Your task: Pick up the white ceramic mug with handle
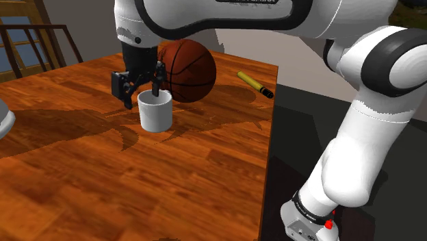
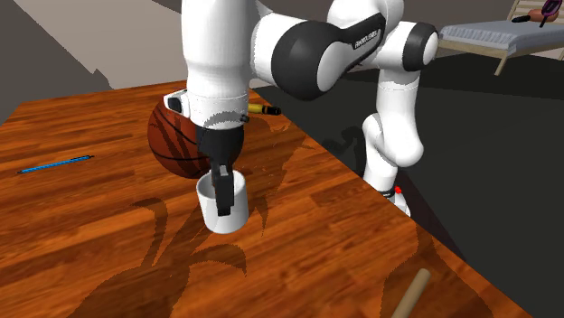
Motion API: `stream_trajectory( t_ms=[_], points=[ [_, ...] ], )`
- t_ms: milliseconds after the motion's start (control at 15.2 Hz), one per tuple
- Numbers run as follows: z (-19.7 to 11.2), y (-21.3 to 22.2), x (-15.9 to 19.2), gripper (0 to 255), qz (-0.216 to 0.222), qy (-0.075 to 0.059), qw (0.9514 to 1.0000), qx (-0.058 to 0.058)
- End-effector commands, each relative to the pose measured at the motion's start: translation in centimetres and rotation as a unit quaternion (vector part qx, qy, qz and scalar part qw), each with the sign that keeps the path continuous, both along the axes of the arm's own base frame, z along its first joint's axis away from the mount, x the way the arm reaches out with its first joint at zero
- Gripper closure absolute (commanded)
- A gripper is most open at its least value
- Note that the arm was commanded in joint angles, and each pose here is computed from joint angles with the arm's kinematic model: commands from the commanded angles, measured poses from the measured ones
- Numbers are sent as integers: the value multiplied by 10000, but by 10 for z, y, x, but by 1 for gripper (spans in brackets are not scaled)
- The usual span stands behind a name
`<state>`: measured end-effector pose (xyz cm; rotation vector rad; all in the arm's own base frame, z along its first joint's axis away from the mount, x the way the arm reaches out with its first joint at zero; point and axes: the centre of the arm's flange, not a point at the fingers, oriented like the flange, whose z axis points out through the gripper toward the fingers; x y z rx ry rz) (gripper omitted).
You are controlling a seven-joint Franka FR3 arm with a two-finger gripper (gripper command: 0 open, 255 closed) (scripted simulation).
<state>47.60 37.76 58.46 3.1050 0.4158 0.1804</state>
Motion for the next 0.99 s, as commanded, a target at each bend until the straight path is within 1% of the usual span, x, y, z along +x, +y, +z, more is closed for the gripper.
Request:
stream_trajectory(
  t_ms=[0,264,396,462,924],
  points=[
    [-10,2,1,0,1,-4,10000,-3],
    [-34,2,1,0,1,-4,10000,-3],
    [-34,2,1,0,1,-4,10000,-3],
    [-34,2,1,255,0,-4,10000,-3],
    [-34,2,1,255,1,-4,10000,-3]
  ],
)
